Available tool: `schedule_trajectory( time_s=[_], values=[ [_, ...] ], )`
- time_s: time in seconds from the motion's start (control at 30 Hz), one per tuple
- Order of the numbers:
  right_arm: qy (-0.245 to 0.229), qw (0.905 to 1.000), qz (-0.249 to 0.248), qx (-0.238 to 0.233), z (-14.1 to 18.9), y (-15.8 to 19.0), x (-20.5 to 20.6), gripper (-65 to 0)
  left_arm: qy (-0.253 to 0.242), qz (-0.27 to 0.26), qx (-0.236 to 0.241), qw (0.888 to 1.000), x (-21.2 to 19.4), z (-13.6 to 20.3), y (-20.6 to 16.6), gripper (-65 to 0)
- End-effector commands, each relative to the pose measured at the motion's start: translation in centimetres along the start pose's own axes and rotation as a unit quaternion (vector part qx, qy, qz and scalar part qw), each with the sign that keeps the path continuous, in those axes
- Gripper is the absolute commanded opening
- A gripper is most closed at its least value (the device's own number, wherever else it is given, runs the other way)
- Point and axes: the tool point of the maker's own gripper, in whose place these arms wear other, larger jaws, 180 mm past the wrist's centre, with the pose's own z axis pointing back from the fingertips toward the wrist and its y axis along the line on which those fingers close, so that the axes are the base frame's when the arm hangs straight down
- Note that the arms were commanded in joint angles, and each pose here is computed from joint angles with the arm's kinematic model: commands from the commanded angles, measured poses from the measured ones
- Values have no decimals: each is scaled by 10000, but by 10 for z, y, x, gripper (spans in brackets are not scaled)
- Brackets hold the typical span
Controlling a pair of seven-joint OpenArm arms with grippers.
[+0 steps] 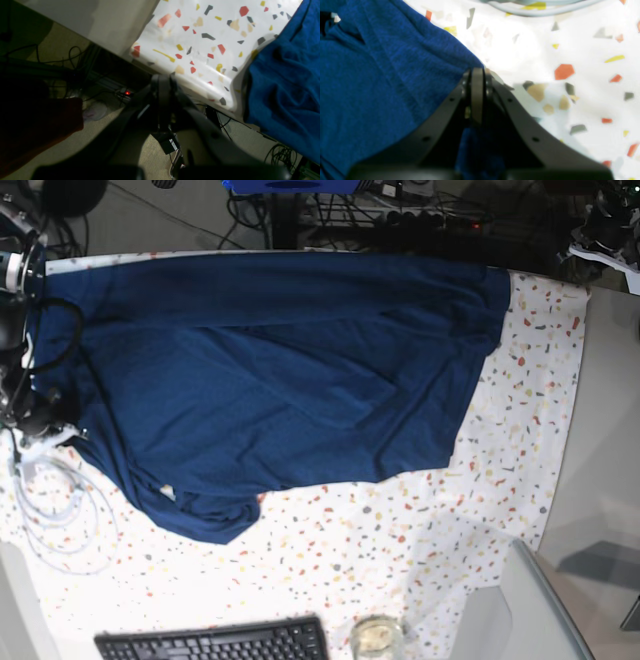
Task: Layout the t-shirt on the table in an organized manner, then fold the t-shirt properly
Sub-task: 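Grasp the shirt edge near the left gripper's side with the left gripper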
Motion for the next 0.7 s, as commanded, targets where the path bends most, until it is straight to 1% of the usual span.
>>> schedule_trajectory(
  time_s=[0.0,0.03,0.17,0.33,0.4,0.47,0.53,0.6,0.67],
  values=[
    [-457,9989,51,-73,13,-11,30,-644,-171,-83,-11,9998,10,4,1,-650],
    [-573,9982,119,-96,19,-13,34,-644,-174,-81,-13,9998,10,5,1,-650],
    [-569,9974,433,-130,33,-11,37,-644,-165,-98,-55,9998,10,3,-2,-650],
    [-701,9946,747,-137,46,-6,40,-644,-16,-284,-397,9988,4,-6,-28,-650],
    [-706,9944,776,-136,46,-6,40,-644,75,-344,-602,9976,-2,-11,-45,-650],
    [-688,9945,777,-134,46,-5,39,-644,55,-433,-845,9955,-2,-13,-68,-650],
    [-688,9945,777,-134,46,-5,39,-644,-37,-563,-1186,9913,1,-12,-103,-650],
    [-684,9945,779,-132,46,-5,39,-641,-193,-760,-1613,9838,9,-9,-144,-650],
    [-692,9950,717,-74,43,1,36,-635,-310,-929,-2077,9733,15,-6,-186,-650]
  ],
)
